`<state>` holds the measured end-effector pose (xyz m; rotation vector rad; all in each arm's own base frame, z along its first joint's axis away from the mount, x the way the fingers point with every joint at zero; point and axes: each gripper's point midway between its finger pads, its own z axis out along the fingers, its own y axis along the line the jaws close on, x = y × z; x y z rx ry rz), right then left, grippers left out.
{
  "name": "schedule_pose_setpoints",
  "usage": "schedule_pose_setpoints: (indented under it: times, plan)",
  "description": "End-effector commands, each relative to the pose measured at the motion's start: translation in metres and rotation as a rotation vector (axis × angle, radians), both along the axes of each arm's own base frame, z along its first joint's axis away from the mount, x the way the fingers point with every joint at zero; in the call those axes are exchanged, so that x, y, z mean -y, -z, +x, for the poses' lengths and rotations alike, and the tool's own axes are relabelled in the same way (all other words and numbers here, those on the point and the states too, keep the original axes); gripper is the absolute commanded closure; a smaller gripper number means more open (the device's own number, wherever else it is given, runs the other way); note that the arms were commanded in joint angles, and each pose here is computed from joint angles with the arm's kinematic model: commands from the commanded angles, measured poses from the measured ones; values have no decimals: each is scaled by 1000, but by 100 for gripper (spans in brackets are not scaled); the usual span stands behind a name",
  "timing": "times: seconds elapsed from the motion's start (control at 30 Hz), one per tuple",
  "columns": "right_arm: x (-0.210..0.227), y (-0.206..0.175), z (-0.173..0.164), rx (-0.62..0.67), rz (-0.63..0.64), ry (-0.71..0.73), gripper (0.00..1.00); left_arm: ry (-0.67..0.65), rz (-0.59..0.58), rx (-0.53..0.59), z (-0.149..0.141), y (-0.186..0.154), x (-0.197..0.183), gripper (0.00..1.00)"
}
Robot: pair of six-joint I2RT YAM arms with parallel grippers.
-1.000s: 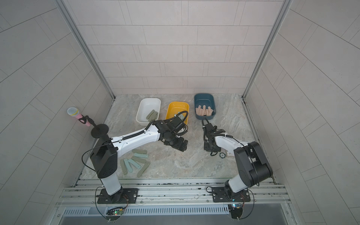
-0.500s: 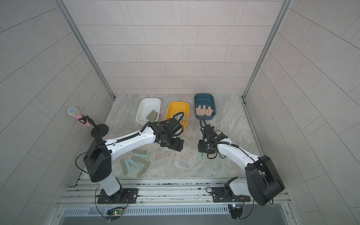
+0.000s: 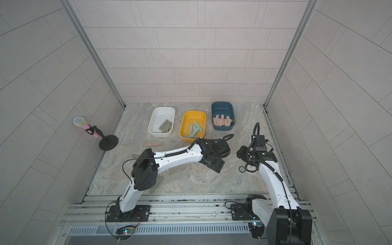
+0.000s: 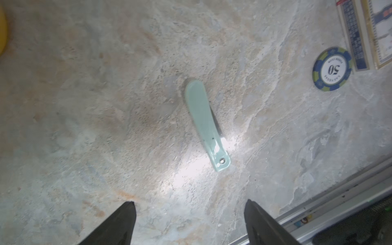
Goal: Place the fruit knives into the storage box by color
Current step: Pick up the fruit knife from the center of the board.
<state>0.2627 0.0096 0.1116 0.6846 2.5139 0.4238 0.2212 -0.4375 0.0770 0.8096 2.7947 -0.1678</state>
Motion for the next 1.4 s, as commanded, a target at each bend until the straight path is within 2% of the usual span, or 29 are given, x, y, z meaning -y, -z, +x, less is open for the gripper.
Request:
schedule_pose_setpoints:
  times: [0.0, 0.3, 0.4, 0.83, 1.03, 1.37]
  plan:
    - [-2, 3, -4, -3, 14, -24, 45, 32, 118, 33, 0, 15, -1, 14]
    - [-6, 11, -3, -6, 45, -35, 44, 47, 202, 5, 0, 56, 4, 28]
    - [-7, 14, -3, -12, 49, -38, 44, 45, 220, -5, 0, 63, -1, 37]
    - [-8, 13, -3, -14, 52, -53, 43, 17, 147, -110, -1, 74, -12, 71]
    - [-13, 15, -2, -20, 61, -68, 41, 3, 102, -108, 3, 50, -17, 81]
    - [-36, 5, 18, 2, 24, -126, 39, -87, 3, 19, 53, -43, -55, 82]
